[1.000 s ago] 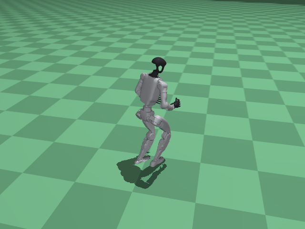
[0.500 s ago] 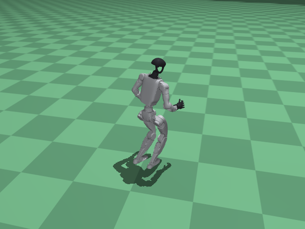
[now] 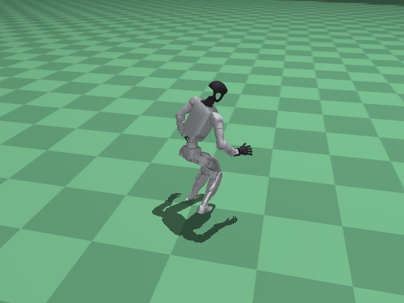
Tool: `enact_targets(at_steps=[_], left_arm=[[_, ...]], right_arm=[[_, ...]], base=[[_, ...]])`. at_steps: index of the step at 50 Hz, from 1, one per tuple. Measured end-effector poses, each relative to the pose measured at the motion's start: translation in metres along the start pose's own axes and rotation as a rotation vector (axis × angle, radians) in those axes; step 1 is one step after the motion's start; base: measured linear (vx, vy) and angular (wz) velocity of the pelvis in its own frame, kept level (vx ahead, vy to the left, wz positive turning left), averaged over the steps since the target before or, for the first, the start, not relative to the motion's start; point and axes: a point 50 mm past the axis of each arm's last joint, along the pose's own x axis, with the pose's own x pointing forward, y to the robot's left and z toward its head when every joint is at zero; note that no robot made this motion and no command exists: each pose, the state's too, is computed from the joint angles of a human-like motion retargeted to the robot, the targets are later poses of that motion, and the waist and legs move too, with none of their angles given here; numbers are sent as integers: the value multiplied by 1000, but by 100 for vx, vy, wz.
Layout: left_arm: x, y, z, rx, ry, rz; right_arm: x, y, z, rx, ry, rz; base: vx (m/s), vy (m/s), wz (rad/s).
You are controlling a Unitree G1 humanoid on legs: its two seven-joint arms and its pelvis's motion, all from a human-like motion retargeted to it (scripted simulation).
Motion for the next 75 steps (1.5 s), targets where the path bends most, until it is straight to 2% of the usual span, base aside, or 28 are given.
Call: enact_targets(at_steps=[5,8,12,17,20,22,26,31,36,40,47,60,75], left_arm=[[4,-15,0,-9,43,-130],[-10,-14,-15,72,85,-271],[-58,27,-56,278,220,-513],[-110,81,-74,413,393,-781],[-115,89,-68,441,412,-890],[-105,79,-60,444,357,-918],[-70,44,-41,444,173,-886],[-16,-3,-9,408,-57,-672],[42,-28,39,379,-188,-412],[73,-33,67,402,-210,-273],[93,-40,88,438,-204,-177],[83,-65,95,504,-309,-291],[66,-24,54,436,-240,-307]], right_arm=[[17,-4,-41,-116,203,61],[7,-17,-74,-200,365,76],[-38,-34,-114,-307,550,110],[-55,-63,-128,-416,592,114],[-50,-63,-125,-416,571,138],[-42,-53,-117,-380,532,157],[-18,-25,-90,-272,400,174],[22,5,-26,-97,109,100],[54,-4,50,90,-205,-85],[58,-21,85,200,-346,-189],[34,-14,68,218,-264,-76],[-27,58,10,130,32,259],[-91,102,-8,90,114,650]], base=[[-5,25,-153],[-4,30,-64],[2,31,4],[1,22,24],[5,11,5],[16,5,-14],[35,1,-33],[49,1,-47],[32,-2,-12],[28,-1,5],[21,6,39],[13,8,64],[-4,-3,22]])
